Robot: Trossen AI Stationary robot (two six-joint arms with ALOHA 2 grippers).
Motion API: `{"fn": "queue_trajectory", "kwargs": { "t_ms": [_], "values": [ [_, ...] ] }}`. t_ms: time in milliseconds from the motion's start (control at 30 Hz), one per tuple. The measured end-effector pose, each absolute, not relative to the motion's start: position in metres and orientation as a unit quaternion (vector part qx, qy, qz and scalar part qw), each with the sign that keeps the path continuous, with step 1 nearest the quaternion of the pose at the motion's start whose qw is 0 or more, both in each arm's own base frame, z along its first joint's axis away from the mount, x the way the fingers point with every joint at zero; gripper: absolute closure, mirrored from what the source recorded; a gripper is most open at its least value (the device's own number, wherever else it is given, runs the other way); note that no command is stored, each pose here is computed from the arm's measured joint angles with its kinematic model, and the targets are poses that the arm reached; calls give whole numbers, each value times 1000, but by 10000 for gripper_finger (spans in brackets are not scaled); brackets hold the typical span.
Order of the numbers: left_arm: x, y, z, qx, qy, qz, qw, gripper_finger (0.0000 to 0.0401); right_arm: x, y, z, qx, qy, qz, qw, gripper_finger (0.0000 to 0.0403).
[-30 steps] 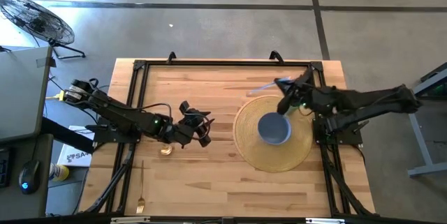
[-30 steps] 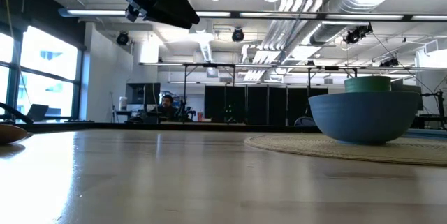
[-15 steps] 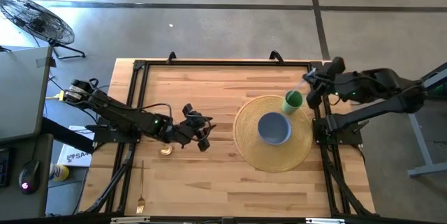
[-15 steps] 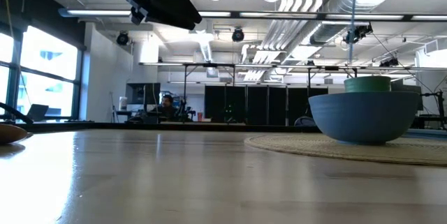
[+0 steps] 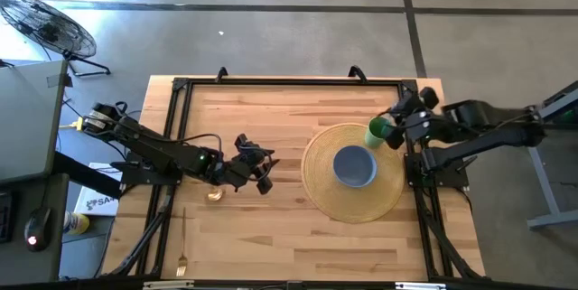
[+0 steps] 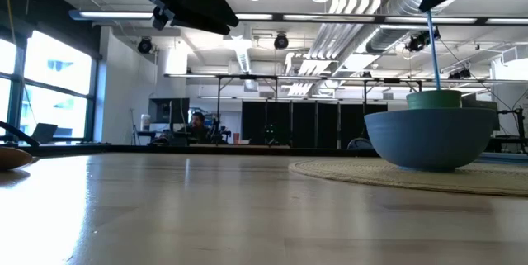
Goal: Pick & Place Utensil
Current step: Put the blue straw into the green cup, then put the gold spoon into the violet bowl
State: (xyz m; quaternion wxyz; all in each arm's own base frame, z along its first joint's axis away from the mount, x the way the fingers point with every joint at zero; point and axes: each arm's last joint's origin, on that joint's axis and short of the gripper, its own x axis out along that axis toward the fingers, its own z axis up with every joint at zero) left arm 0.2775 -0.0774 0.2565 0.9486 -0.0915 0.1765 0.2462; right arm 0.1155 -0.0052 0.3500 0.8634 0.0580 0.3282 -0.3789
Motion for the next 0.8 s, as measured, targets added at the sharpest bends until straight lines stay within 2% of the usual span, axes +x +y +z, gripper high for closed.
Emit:
{"fn": "queue_trajectory", "kwargs": {
  "t_ms": [200, 433, 667, 800],
  "values": [
    [278, -78, 256, -96, 177, 242, 949, 261, 124, -3, 326, 72, 347, -366, 860, 360],
    [278, -78, 257, -89, 179, 240, 950, 261, 124, -3, 317, 72, 364, -368, 853, 304],
    [279, -78, 266, -78, 184, 230, 952, 261, 118, -4, 353, 83, 315, -361, 874, 248],
    [275, -78, 276, -80, 232, 238, 940, 261, 113, -5, 375, 74, 289, -353, 887, 229]
  ]
}}
